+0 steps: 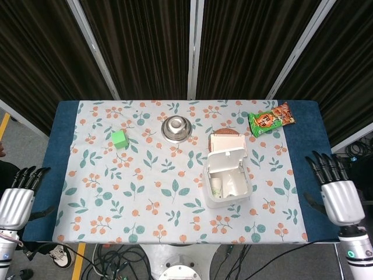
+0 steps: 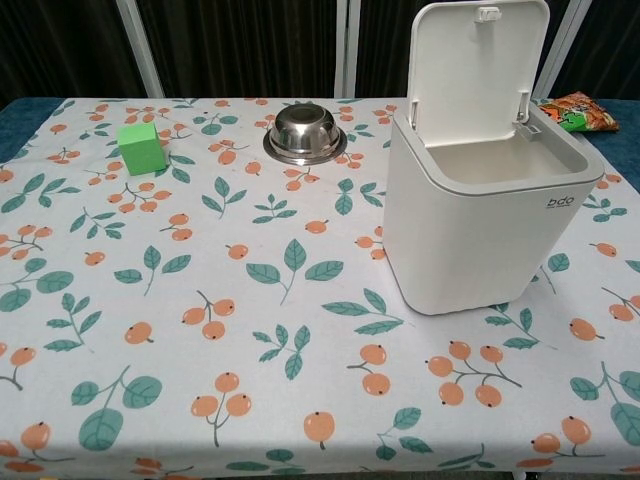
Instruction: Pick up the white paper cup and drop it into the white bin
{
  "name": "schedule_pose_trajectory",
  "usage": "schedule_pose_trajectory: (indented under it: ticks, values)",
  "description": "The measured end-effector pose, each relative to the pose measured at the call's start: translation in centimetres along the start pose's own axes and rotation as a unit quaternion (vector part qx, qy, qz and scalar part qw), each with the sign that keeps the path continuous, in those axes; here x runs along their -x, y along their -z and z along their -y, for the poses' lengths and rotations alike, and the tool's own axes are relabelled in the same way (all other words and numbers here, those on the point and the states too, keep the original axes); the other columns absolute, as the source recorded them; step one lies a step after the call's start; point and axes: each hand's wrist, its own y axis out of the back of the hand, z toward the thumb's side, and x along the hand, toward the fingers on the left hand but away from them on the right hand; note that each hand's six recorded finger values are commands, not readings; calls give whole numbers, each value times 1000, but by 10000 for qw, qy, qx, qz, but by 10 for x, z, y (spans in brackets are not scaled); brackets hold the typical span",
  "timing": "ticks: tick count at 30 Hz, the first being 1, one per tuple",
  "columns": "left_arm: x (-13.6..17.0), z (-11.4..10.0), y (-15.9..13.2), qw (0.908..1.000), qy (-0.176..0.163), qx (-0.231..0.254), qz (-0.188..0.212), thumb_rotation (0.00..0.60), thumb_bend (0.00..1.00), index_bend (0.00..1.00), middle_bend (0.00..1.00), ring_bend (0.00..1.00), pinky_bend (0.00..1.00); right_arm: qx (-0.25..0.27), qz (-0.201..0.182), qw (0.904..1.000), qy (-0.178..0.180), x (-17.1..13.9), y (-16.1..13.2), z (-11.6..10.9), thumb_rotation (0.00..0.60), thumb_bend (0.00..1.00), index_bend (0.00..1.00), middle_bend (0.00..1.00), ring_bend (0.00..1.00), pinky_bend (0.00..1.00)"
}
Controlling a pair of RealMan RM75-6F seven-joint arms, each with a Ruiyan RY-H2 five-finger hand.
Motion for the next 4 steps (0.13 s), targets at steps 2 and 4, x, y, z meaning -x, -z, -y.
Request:
schedule_pose_trajectory:
  ticks: [2,4]
  values:
    - [0,-2,-1,10000,-22,-8,20,600,87,118,147,78,101,-28,338,9994,-52,-11,22,8,600,122,0,0,0,0]
    - [0,-5,-3,10000,-75,-7,36,600,87,118,147,78,102,-17,617,9980,-117,-20,38,14,600,122,0,0,0,0]
